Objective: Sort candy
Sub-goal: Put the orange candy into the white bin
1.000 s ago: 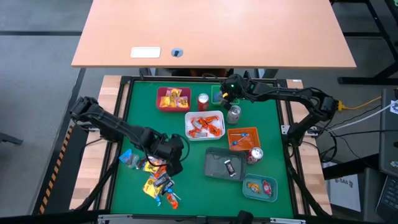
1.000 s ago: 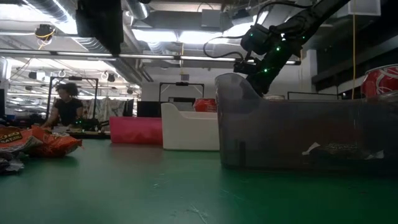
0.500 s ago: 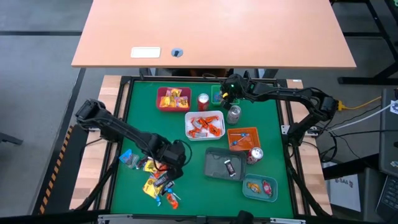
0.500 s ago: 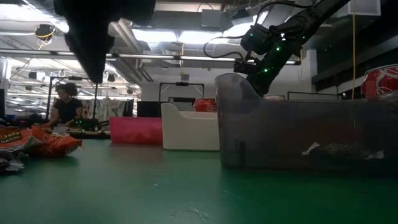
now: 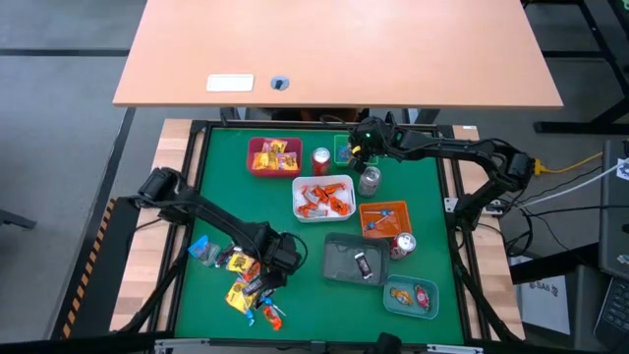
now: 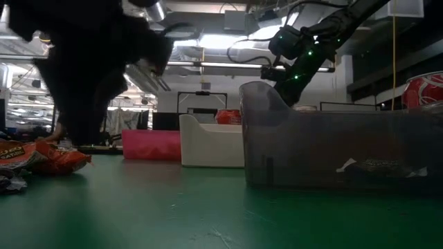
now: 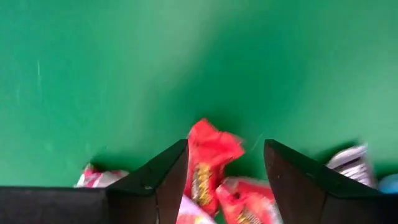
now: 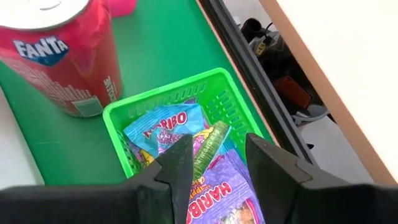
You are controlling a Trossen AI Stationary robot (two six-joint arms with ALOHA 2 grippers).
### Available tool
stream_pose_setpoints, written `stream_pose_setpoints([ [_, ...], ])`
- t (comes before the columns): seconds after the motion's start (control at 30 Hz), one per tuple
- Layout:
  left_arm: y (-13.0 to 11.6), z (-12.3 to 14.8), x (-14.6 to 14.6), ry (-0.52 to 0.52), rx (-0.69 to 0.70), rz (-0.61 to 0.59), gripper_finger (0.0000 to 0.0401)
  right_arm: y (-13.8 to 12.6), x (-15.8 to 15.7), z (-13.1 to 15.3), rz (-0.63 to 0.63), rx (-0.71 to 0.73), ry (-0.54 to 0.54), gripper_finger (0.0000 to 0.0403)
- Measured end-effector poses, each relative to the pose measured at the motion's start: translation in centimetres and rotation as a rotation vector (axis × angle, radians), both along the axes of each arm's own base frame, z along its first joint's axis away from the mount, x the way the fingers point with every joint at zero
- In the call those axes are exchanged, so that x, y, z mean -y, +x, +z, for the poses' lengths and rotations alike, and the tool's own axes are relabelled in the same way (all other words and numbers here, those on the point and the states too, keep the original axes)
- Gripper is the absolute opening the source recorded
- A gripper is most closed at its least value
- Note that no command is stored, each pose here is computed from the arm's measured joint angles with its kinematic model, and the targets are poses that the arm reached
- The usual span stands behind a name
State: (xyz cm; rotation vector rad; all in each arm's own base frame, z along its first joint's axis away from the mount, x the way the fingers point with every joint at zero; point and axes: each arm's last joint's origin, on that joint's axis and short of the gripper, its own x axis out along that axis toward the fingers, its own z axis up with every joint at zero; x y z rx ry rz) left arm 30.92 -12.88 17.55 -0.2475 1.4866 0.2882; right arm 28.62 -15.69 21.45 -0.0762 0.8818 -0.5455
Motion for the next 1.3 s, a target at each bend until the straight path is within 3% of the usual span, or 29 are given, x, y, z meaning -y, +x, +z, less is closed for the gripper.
stream_pose_setpoints([
  [0.43,0.0,-3.2,0.0,0.041,-0.156,-0.169,0.0197,-1.6,-0.9,4.0,0.008,0.114,-0.054,0.0145],
  [0.63,0.1,-3.6,-0.1,0.033,-0.172,-0.223,0.0192,-3.1,-1.9,6.0,0.068,0.166,-0.018,0.0145],
  [1.03,0.5,-3.7,-0.8,0.009,-0.172,-0.2,0.0093,-5.1,-3.7,7.2,0.094,0.156,0.085,0.0145],
  [1.3,0.9,-3.7,-1.5,-0.036,-0.167,-0.171,0.006,-4.8,-7.0,7.5,0.22,0.107,0.098,0.0145],
])
